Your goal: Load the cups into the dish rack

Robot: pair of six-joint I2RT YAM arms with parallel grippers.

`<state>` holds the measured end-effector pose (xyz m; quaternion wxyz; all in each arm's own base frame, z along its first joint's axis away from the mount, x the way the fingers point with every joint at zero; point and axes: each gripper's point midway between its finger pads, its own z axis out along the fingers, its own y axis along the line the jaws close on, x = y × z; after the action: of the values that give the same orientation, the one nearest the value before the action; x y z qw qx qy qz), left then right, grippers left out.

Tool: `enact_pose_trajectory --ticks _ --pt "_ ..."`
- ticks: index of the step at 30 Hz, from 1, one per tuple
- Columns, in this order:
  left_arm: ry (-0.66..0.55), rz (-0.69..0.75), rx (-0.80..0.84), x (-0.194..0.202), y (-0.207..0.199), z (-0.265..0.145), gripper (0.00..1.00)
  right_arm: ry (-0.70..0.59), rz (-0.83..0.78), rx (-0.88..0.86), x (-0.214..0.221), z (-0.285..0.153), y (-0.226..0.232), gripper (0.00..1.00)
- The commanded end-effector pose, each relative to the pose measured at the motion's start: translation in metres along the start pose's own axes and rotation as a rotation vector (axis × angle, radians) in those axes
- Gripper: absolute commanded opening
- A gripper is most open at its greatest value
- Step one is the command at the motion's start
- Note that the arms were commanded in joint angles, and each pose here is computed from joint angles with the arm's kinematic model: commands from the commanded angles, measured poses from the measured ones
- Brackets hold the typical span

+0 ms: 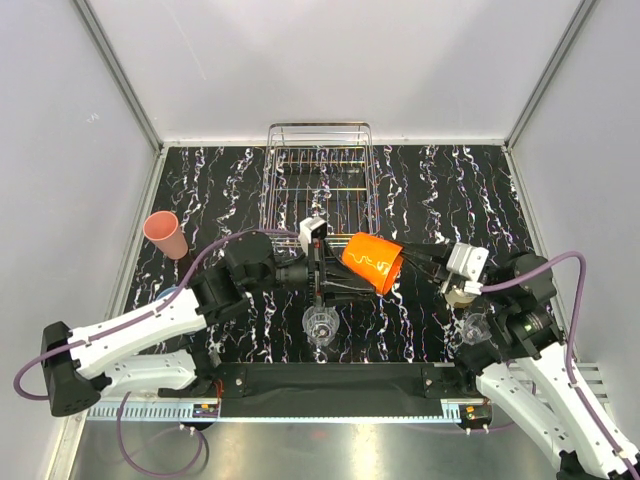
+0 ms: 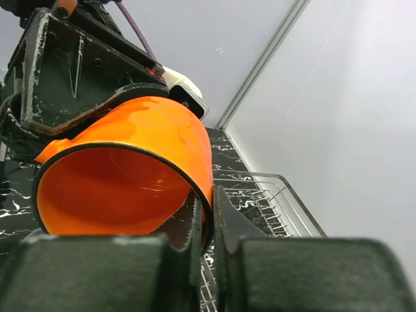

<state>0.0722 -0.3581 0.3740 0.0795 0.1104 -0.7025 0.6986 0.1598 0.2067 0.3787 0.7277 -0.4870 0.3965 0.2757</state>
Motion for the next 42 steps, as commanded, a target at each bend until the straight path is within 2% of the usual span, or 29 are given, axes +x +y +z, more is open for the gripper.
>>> enact_pose_trajectory --ticks 1,4,6,7,9,10,11,12,13,14,15,16,17,18,19,20,22,23,24,25,26,28,32,37,42 --pt "-0.003 0.184 0.103 0.010 -0.038 -0.005 0.00 -0.026 0.038 -0.012 -0.014 0.000 0.003 0.19" --pt "-0.104 0.284 0.013 -0.003 -0.027 -0.013 0.00 -0.006 0.092 0.046 -0.009 -0.005 0.000 0.36" --pt "-0.163 0.417 -0.013 -0.007 -0.034 -0.023 0.00 0.002 0.151 0.104 -0.005 -0.012 -0.001 0.48" --pt "-0.235 0.433 -0.094 -0.020 -0.022 -0.028 0.00 0.013 0.165 0.138 -0.001 -0.015 -0.004 0.59" --pt "-0.307 0.551 -0.140 -0.029 -0.027 -0.040 0.00 0.034 0.232 0.214 0.006 -0.024 -0.007 0.69" --pt "-0.374 0.572 -0.194 -0.040 -0.025 -0.049 0.00 0.056 0.288 0.322 0.013 -0.032 -0.019 0.96" --pt "-0.406 0.634 -0.226 -0.046 -0.024 -0.055 0.00 0.072 0.321 0.379 0.016 -0.040 -0.022 1.00" --pt "-0.442 0.666 -0.259 -0.052 -0.023 -0.060 0.00 0.114 0.375 0.441 0.027 -0.048 -0.024 1.00" --pt "-0.525 0.685 -0.357 -0.070 -0.012 -0.072 0.00 0.148 0.402 0.580 0.037 -0.063 -0.040 1.00" --pt "-0.564 0.754 -0.389 -0.075 -0.022 -0.080 0.00 0.141 0.510 0.664 0.041 -0.071 -0.043 1.00" --pt "-0.592 0.783 -0.462 -0.087 -0.016 -0.081 0.00 0.202 0.575 0.729 0.057 -0.081 -0.042 1.00" --pt "-0.658 0.801 -0.577 -0.102 -0.006 -0.096 0.00 0.201 0.644 0.886 0.059 -0.098 -0.055 1.00" --pt "-0.682 0.854 -0.633 -0.112 -0.011 -0.097 0.00 0.231 0.688 0.950 0.067 -0.105 -0.057 1.00" --pt "-0.746 0.881 -0.712 -0.125 -0.010 -0.107 0.00 0.314 0.723 1.044 0.085 -0.121 -0.055 1.00" --pt "-0.787 0.900 -0.736 -0.132 -0.018 -0.112 0.00 0.305 0.780 1.091 0.080 -0.125 -0.057 1.00" --pt "-0.799 0.938 -0.803 -0.144 -0.014 -0.111 0.00 0.404 0.817 1.127 0.097 -0.133 -0.049 1.00" --pt "-0.876 0.970 -0.879 -0.164 -0.020 -0.120 0.00 0.440 0.867 1.155 0.096 -0.135 -0.047 1.00" --pt "-0.875 0.996 -0.950 -0.179 -0.013 -0.117 0.00 0.527 0.895 1.156 0.108 -0.138 -0.039 1.00" --pt "-0.889 1.003 -0.985 -0.188 -0.012 -0.119 0.00 0.557 0.921 1.160 0.112 -0.138 -0.035 1.00" --pt "-0.937 1.003 -1.010 -0.202 -0.016 -0.124 0.00 0.547 0.967 1.193 0.108 -0.137 -0.037 1.00" --pt "-0.935 1.023 -1.058 -0.215 -0.011 -0.124 0.00 0.628 0.997 1.221 0.120 -0.142 -0.029 1.00" --pt "-0.980 1.014 -1.087 -0.238 -0.012 -0.130 0.00 0.662 1.024 1.275 0.121 -0.146 -0.030 1.00" --pt "-1.026 0.986 -1.161 -0.283 0.002 -0.137 0.00 0.849 1.028 1.349 0.140 -0.159 -0.021 1.00" --pt "-1.036 0.964 -1.208 -0.330 0.019 -0.139 0.00 0.898 0.997 1.422 0.146 -0.165 -0.028 1.00" --pt "-1.064 0.866 -1.250 -0.364 0.051 -0.144 0.00 0.850 1.027 1.386 0.147 -0.153 -0.030 1.00"
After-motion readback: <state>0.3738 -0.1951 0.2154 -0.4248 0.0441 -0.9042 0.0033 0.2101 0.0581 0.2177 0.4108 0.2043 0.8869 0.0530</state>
